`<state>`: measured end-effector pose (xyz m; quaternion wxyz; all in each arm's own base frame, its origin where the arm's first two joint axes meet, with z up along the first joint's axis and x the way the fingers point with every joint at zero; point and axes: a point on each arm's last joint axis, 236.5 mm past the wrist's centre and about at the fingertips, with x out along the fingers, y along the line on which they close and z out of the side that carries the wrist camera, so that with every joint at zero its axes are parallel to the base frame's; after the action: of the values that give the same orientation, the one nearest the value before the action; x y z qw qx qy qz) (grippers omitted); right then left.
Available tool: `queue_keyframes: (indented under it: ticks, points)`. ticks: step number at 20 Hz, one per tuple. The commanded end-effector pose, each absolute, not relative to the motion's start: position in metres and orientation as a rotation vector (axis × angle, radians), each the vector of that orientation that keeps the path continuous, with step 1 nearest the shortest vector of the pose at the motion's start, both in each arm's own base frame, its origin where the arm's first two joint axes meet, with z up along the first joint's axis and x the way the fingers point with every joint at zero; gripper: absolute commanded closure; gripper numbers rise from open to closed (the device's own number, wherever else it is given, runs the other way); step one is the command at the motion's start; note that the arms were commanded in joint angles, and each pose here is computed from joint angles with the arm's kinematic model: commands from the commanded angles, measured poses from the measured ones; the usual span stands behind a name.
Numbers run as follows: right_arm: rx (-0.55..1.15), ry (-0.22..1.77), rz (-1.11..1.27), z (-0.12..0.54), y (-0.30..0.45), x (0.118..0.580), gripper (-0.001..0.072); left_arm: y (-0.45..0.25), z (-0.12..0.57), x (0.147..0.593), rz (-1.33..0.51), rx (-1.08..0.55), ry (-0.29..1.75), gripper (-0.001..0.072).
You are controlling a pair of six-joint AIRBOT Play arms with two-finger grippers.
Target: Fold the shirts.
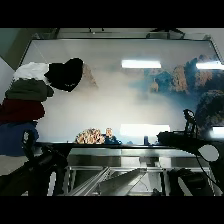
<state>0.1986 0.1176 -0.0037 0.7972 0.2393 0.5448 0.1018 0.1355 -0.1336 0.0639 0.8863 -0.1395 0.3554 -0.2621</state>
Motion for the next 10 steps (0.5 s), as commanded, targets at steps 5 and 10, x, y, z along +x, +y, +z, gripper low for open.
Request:
queue_keyframes:
  ticks: [5,10]
  points:
    - [0.514,1.173,0.218,-0.005,0.118,0.198,0.0693,-0.133,0.051,0.136,-0.54,-0.301,0.767,0.0694]
    - [0.514,1.173,0.218,-0.005,0.118,0.198,0.0693,-0.133,0.048,0.136,-0.539,-0.302,0.773,0.0694]
